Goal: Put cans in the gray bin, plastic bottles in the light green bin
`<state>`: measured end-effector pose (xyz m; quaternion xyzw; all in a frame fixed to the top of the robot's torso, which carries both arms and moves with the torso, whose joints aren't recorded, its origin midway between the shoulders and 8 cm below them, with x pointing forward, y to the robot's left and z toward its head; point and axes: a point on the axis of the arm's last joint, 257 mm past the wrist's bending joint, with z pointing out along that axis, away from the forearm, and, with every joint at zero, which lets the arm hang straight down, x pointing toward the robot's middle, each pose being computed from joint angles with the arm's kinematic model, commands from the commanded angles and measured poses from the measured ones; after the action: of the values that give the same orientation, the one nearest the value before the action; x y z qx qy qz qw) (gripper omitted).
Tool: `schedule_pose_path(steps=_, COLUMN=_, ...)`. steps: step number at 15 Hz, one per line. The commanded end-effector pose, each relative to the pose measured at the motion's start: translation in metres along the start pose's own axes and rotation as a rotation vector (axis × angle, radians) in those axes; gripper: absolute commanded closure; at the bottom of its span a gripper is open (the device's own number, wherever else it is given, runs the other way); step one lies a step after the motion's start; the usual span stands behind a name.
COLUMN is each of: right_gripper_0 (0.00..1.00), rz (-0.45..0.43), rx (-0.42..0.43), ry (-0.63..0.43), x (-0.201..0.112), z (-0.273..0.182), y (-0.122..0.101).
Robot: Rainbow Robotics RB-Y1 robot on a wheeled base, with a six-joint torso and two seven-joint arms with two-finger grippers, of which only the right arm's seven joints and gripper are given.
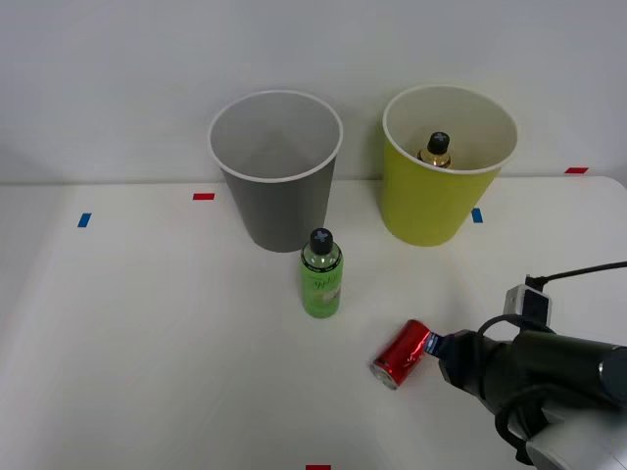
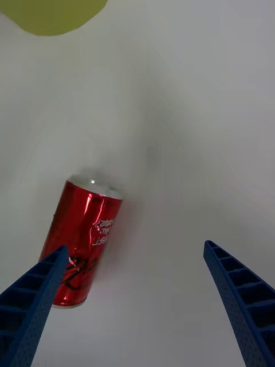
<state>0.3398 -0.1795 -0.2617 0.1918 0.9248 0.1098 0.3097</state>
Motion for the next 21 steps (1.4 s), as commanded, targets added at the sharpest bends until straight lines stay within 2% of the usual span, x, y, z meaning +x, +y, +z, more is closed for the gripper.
schedule_pose_path(steps=1, right_gripper_0=0.19, rz=0.054, rx=0.006, ry=0.049, x=0.001, z=0.023, y=0.01)
schedule_pose_path(steps=4, right_gripper_0=0.19, rz=0.275, rx=-0.035, ry=0.096, x=0.003, z=0.023, y=0.032)
schedule_pose_path(steps=6, right_gripper_0=0.19, rz=0.348, rx=-0.055, ry=0.106, x=0.001, z=0.021, y=0.042)
schedule_pose_path(steps=9, right_gripper_0=0.19, rz=0.352, rx=-0.063, ry=0.104, x=-0.003, z=0.023, y=0.049)
schedule_pose_path(steps=12, right_gripper_0=0.19, rz=0.327, rx=-0.01, ry=0.097, x=-0.004, z=0.043, y=0.043)
schedule_pose_path(steps=15, right_gripper_0=0.19, rz=0.305, rx=0.104, ry=0.103, x=-0.003, z=0.039, y=0.022)
schedule_pose_path(steps=21, right_gripper_0=0.19, rz=0.304, rx=0.122, ry=0.139, x=0.002, z=0.049, y=0.03)
